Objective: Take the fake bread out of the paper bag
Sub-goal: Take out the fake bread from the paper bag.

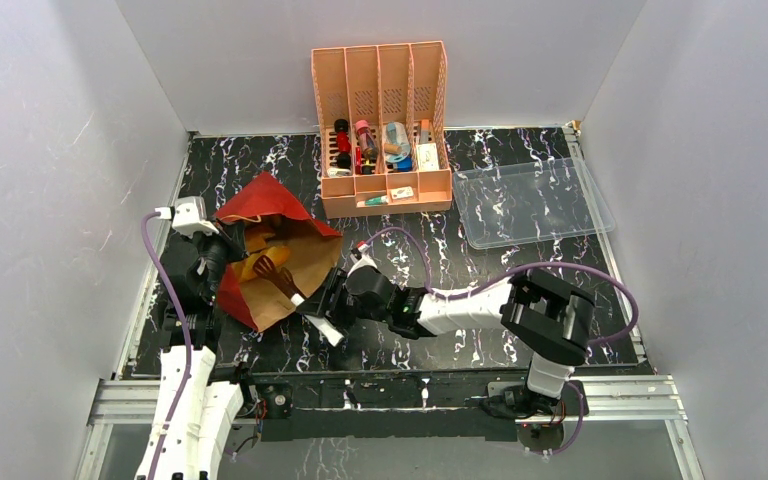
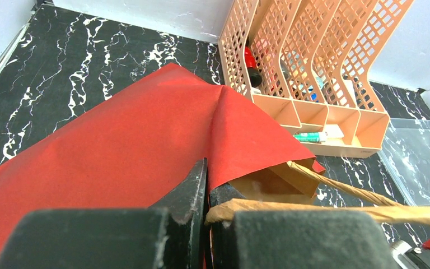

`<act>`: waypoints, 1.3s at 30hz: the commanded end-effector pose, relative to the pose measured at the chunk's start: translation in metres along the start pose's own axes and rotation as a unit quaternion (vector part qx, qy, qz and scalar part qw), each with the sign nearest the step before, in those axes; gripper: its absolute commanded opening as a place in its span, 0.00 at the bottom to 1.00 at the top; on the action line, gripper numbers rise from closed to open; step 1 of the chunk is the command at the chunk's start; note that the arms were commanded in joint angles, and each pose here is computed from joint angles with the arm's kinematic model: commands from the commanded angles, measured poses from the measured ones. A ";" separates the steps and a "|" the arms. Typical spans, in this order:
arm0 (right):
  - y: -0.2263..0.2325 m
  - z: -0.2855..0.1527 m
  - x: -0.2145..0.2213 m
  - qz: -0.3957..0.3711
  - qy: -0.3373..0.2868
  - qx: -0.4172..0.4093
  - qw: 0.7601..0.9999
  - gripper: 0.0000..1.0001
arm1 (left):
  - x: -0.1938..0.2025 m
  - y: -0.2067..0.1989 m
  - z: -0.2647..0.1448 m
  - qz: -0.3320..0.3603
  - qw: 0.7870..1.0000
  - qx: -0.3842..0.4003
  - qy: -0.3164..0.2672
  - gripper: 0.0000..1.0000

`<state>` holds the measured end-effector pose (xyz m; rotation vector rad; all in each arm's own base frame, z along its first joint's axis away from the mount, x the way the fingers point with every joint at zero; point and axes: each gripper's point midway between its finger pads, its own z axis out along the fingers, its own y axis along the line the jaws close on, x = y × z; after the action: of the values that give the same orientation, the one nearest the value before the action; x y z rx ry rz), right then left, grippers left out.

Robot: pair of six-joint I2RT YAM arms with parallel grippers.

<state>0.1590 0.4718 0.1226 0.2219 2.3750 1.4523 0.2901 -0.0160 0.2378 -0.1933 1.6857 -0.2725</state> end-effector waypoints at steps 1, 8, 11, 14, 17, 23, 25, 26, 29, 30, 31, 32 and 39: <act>0.051 -0.004 -0.001 0.049 0.018 -0.084 0.995 0.45 | -0.007 -0.007 -0.002 0.004 1.000 0.018 -0.018 0.00; 0.035 0.001 -0.007 0.061 0.002 -0.040 0.997 0.46 | -0.010 -0.009 -0.003 0.005 0.999 0.022 -0.023 0.00; 0.024 -0.001 -0.007 0.080 0.002 -0.027 0.996 0.45 | -0.012 -0.009 -0.003 0.007 0.999 0.021 -0.028 0.00; 0.019 -0.001 -0.007 0.093 0.002 -0.023 0.995 0.45 | -0.013 -0.008 -0.003 0.009 0.999 0.020 -0.030 0.00; 0.011 0.008 -0.008 0.101 0.002 -0.012 0.995 0.44 | -0.012 -0.008 -0.002 0.007 0.999 0.021 -0.032 0.00; -0.002 0.026 -0.012 0.110 0.003 -0.003 0.994 0.44 | -0.013 -0.009 -0.002 0.007 0.999 0.023 -0.036 0.00; -0.005 0.032 -0.014 0.111 0.002 -0.003 0.994 0.44 | -0.015 -0.009 -0.001 0.007 0.999 0.024 -0.038 0.00; -0.006 0.035 -0.015 0.111 0.002 -0.003 0.994 0.44 | -0.015 -0.009 -0.001 0.007 0.999 0.025 -0.039 0.00; -0.009 0.043 -0.017 0.110 0.006 -0.005 0.994 0.44 | -0.015 -0.011 -0.001 0.006 0.999 0.027 -0.040 0.00; -0.009 0.045 -0.018 0.110 0.006 -0.007 0.994 0.44 | -0.015 -0.011 -0.001 0.005 0.999 0.028 -0.040 0.00; -0.010 0.047 -0.018 0.109 0.006 -0.007 0.994 0.44 | -0.014 -0.010 -0.001 0.005 0.999 0.028 -0.039 0.00; -0.010 0.049 -0.019 0.109 0.006 -0.007 0.994 0.44 | -0.013 -0.010 -0.001 0.005 0.999 0.028 -0.038 0.00; -0.015 0.060 -0.024 0.108 0.013 -0.009 0.994 0.45 | -0.009 -0.010 -0.002 0.005 0.999 0.030 -0.034 0.00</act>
<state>0.1873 0.5009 0.0907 0.4418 2.4427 1.5708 0.2903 -0.0171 0.2373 -0.1744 1.6575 -0.2736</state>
